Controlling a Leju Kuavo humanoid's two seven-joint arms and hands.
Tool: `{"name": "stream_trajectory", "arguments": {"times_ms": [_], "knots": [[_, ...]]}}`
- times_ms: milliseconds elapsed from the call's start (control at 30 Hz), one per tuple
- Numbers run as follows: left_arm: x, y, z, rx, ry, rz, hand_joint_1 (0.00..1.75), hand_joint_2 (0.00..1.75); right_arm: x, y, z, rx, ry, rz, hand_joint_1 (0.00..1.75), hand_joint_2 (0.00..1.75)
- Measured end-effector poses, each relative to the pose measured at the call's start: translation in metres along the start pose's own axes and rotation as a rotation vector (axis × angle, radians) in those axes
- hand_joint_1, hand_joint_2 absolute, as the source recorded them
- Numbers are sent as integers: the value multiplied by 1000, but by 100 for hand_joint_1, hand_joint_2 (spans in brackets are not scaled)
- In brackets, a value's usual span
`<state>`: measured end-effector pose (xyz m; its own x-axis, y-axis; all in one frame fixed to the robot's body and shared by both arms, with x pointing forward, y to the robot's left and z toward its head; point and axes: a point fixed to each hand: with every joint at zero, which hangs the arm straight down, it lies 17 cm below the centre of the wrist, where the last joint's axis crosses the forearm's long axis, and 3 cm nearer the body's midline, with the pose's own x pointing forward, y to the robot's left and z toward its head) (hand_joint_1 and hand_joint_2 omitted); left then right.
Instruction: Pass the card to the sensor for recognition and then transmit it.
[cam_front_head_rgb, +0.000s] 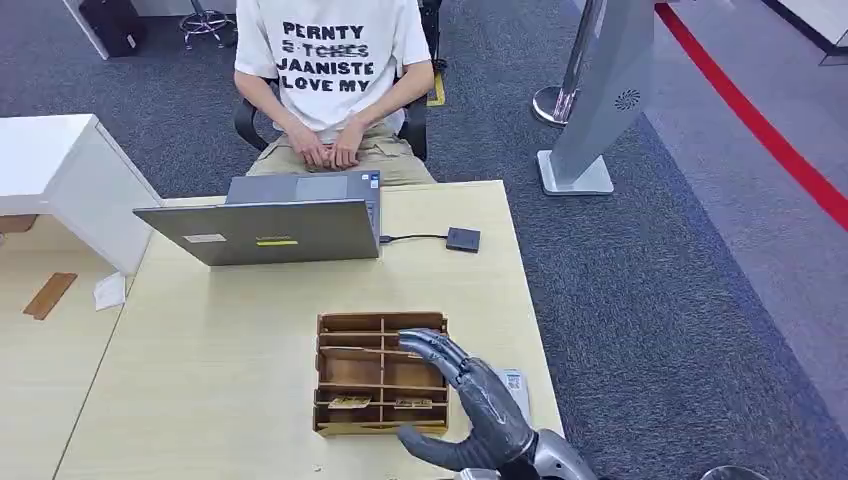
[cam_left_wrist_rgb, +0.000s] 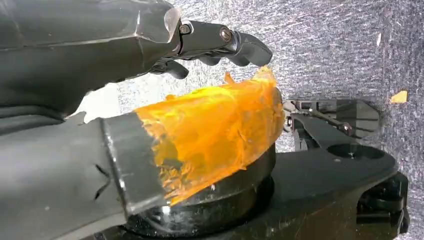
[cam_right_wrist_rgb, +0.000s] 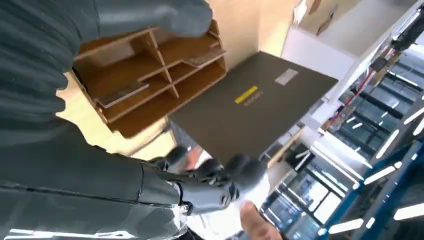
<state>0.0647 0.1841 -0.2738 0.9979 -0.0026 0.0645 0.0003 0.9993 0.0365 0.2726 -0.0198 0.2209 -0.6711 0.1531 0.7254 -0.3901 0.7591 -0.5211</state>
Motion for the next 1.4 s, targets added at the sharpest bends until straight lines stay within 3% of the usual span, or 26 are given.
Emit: {"name": "stream_trajectory", "arguments": {"times_ms": [300,433,533,667,833,1000,1033,1067,1400], "knots": [[-1,-2,0,-4,7,-10,0,0,5,1,-12,-15,-51,260,175,175],[-1,-2,0,-6,8,-11,0,0,1,4,-16,-8,-51,329,120,175],[-2,-3,1,-7,11,-16,0,0,-6,8,-19,9,-38,385,120,175],[-3,-3,1,-9,13,-23,0,0,-13,14,-20,30,-30,423,72,175],[-3,-3,1,-10,14,-23,0,0,-28,21,-20,61,-1,466,84,175],[-3,-3,1,-10,15,-24,0,0,-44,29,-17,95,29,497,84,175],[-3,-3,1,-10,15,-24,0,0,-45,29,-17,99,30,501,72,175],[-3,-3,1,-11,16,-23,0,0,-47,30,-16,103,34,504,80,175],[-3,-3,1,-11,17,-24,0,0,-60,35,-14,130,60,547,84,175]]}}
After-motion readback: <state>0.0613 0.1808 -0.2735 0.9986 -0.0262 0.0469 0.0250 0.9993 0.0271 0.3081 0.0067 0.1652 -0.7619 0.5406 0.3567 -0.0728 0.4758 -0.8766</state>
